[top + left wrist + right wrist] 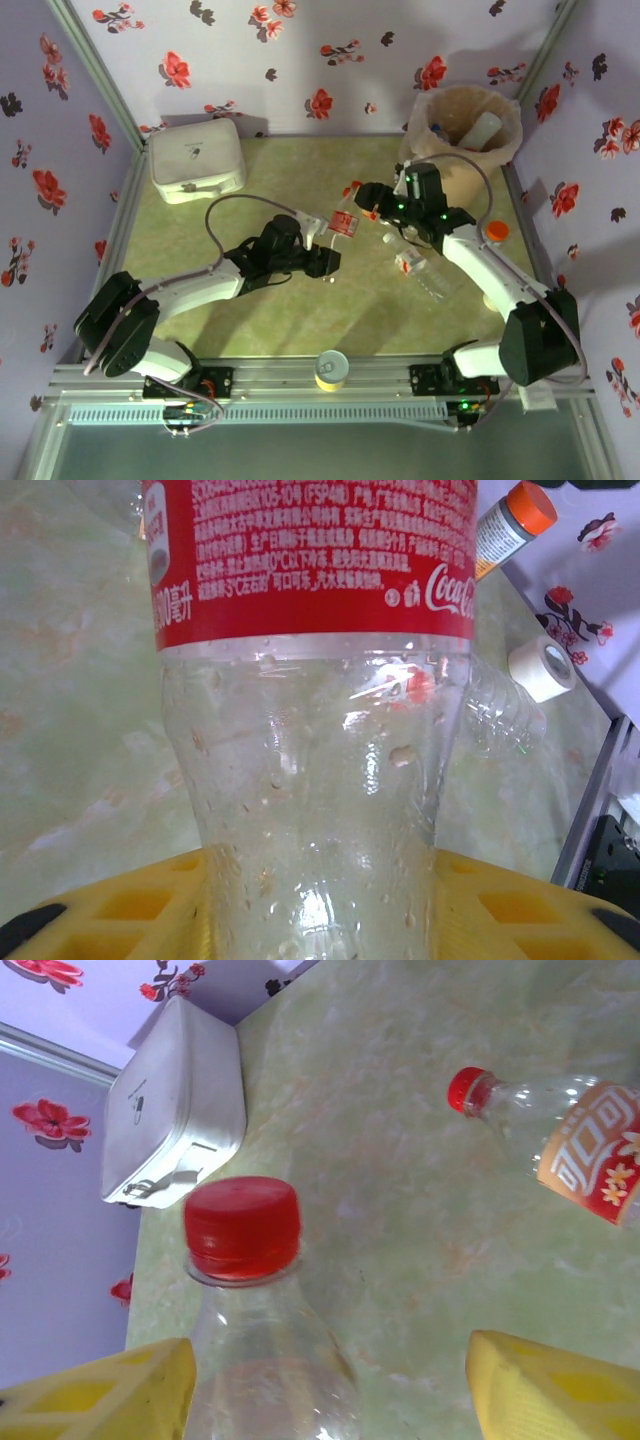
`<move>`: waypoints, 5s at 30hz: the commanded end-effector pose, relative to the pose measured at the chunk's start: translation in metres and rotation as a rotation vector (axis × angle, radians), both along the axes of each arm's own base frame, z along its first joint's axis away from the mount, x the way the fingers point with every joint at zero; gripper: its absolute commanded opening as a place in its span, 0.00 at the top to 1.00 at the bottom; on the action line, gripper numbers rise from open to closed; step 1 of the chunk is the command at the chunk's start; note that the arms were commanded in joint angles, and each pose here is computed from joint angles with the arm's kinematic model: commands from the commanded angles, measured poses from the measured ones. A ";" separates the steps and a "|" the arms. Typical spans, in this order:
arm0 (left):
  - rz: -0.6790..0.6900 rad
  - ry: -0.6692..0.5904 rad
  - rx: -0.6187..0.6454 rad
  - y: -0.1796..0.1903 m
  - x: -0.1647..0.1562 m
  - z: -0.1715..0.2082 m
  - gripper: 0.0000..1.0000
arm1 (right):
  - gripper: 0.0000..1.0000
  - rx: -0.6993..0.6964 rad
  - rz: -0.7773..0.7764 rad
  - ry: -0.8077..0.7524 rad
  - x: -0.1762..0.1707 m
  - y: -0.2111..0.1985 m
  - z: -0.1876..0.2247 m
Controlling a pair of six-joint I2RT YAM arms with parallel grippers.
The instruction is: Put the plastic bottles in the bin
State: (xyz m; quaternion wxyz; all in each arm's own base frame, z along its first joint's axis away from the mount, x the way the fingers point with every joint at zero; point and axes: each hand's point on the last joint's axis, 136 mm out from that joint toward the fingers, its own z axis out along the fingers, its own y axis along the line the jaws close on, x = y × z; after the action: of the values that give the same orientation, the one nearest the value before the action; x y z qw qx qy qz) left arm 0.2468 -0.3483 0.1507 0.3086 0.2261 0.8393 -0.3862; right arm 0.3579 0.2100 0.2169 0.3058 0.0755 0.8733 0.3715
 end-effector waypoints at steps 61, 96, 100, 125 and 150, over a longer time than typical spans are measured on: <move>0.009 -0.054 -0.160 0.027 -0.018 0.046 0.00 | 0.93 -0.850 -0.865 -1.082 0.141 -0.244 0.345; 0.047 -0.046 -0.119 0.041 -0.020 0.035 0.00 | 0.97 -0.782 -0.677 -0.432 0.203 -0.263 0.068; 0.054 -0.038 -0.114 0.042 -0.019 0.033 0.00 | 0.92 -0.716 -0.607 -0.349 0.204 -0.254 0.037; 0.187 0.121 0.009 0.041 0.002 -0.011 0.00 | 0.13 -0.682 -0.556 -0.482 0.153 -0.239 0.191; 0.428 0.219 0.028 0.073 0.028 -0.027 0.00 | 0.21 -0.811 -0.036 -0.273 -0.020 -0.112 0.087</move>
State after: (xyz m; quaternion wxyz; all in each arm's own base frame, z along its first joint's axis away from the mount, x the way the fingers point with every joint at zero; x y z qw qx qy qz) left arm 0.2658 -0.2885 0.1142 0.2736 0.0352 0.9020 -0.3322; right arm 0.3502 0.1009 0.3388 0.4859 -0.0417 0.8710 0.0584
